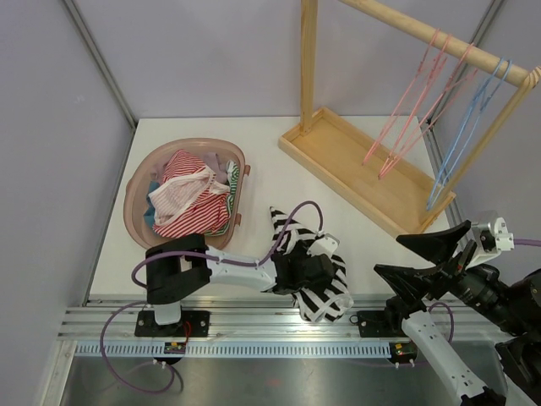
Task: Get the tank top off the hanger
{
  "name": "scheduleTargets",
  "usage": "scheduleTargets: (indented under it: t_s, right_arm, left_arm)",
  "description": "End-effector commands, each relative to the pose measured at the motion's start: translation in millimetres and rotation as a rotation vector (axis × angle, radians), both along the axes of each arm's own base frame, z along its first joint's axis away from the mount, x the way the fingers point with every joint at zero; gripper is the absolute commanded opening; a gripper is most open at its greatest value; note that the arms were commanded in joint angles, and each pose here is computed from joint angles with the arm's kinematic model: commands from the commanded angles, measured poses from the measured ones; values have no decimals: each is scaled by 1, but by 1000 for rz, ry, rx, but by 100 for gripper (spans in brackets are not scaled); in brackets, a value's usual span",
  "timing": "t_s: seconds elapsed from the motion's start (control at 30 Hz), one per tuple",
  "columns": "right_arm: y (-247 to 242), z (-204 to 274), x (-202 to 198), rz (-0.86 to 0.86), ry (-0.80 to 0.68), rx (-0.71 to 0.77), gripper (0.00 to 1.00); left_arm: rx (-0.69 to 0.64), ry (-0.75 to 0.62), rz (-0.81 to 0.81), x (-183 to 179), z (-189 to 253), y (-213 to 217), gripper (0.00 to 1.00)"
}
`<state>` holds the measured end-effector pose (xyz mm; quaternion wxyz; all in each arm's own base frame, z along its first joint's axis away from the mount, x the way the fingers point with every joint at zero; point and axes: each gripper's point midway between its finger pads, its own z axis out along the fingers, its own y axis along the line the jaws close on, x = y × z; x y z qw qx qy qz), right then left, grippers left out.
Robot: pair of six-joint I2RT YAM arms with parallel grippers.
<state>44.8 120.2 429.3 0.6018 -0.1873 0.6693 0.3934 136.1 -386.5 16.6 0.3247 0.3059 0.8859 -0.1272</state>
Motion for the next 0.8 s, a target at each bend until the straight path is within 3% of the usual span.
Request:
scheduleTargets:
  t_s: [0.0,0.1,0.13,0.17,0.27,0.43,0.6,0.77]
  right_arm:
    - [7,1,4,35,-5,8,100]
    - [7,0,4,34,-8,13,100]
    - [7,1,4,33,-11,14,100]
    - [7,0,4,33,-11,14,99]
    - [6,-2,3,28,-12,16,99]
    - [3,-5,2,15,-12,21,100]
    - [3,-5,2,12,-12,27,99]
    - [3,-5,2,10,-17,30,99]
  left_arm:
    - [47,125,12,-24,-54,9,80]
    - [25,124,17,-25,-47,10,33]
    - [27,112,25,-23,-44,13,12]
    - [22,101,29,-21,-39,13,2]
    - [20,55,44,-14,-11,20,0]
    - [-69,-78,111,11,73,27,0]
    - [-67,-189,261,47,146,73,0]
    - [-156,-275,374,74,230,125,0]
